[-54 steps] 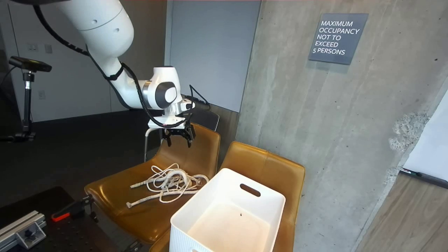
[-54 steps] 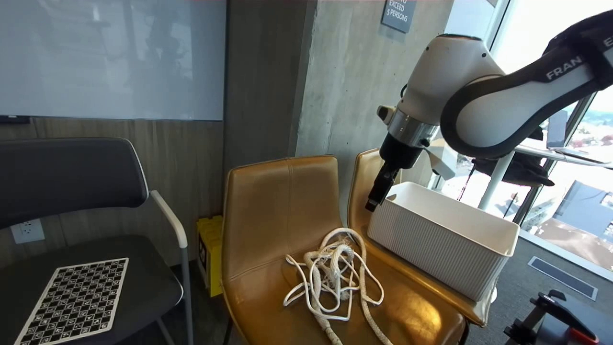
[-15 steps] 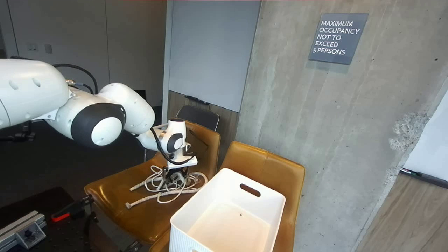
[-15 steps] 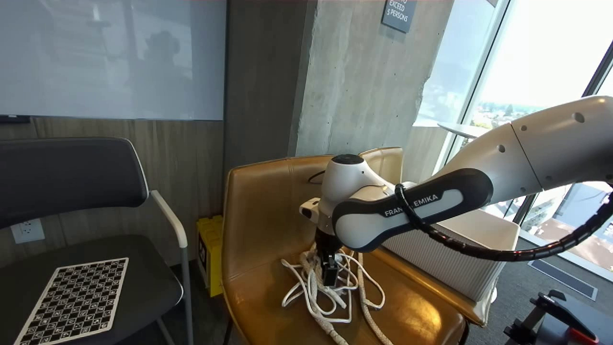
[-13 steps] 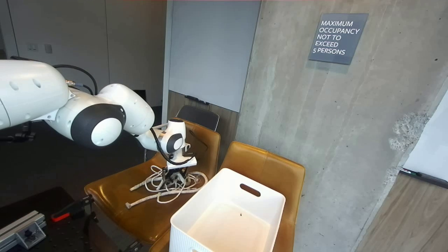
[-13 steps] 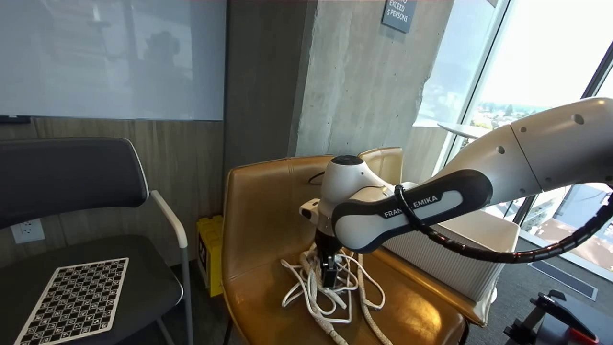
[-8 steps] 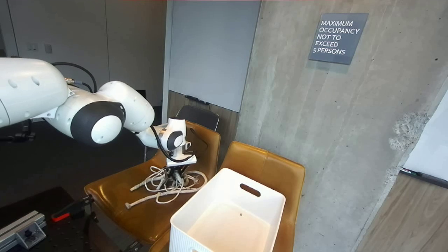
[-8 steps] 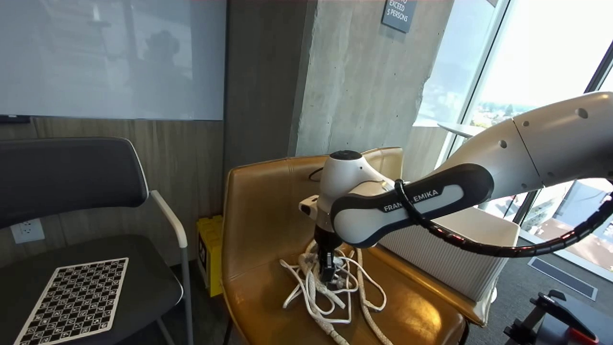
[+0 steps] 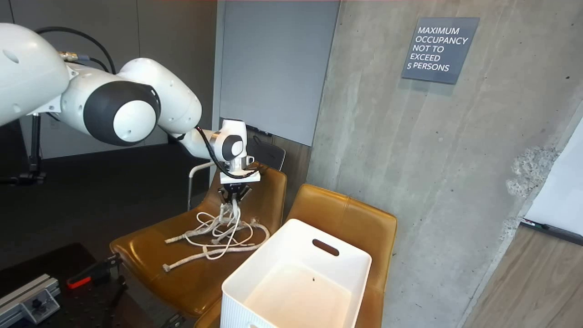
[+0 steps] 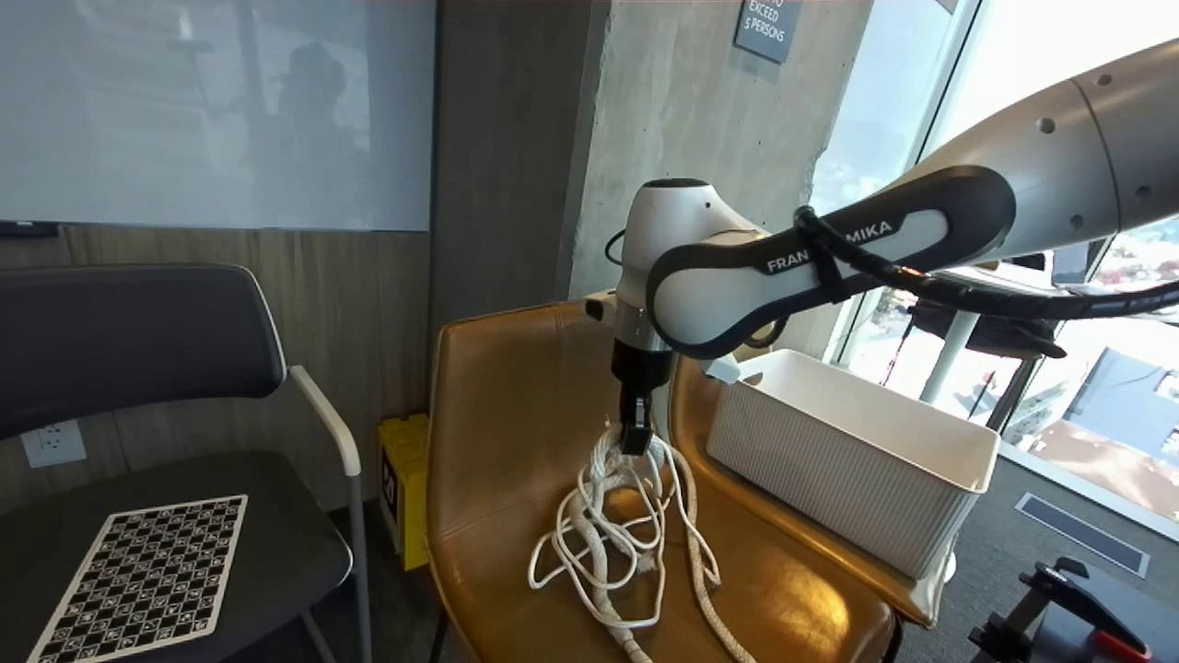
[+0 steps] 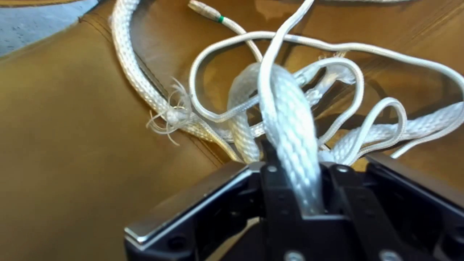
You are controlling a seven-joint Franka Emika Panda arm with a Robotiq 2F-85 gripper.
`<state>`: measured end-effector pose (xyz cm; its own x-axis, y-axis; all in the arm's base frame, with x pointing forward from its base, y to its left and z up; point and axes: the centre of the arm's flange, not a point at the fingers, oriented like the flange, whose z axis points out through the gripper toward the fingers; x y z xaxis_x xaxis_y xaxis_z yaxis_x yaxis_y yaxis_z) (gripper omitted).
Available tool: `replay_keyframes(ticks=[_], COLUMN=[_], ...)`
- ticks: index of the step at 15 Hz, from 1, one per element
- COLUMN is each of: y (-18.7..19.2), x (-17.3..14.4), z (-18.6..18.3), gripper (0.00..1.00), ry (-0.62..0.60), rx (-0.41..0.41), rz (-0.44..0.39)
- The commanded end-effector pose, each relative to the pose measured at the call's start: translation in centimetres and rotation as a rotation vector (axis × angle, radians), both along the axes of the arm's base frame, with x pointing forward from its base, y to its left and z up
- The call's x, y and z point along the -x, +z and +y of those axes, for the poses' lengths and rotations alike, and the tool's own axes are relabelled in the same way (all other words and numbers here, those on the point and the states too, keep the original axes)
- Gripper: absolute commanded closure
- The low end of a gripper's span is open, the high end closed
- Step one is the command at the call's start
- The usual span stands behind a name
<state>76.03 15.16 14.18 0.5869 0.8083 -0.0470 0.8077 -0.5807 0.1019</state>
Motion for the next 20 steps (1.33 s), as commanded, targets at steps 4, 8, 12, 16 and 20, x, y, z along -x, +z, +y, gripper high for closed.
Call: replay_keyframes(ticks=[4, 8, 12, 16, 20], y=[15.4, 24.8, 34.8, 44.7, 53.6], x=[1.6, 1.4, 2.1, 4.2, 7.2], z=[-7.4, -13.0, -19.6, -26.3, -33.4], gripper=[0.99, 0.99, 0.99, 0.99, 0.99], ry=[-0.121, -0.211, -0.317, -0.425, -0.532], rx=[0.053, 0.109, 0.174, 0.239, 0.289], rz=[0.000, -0.088, -0.179, -0.252, -0.286])
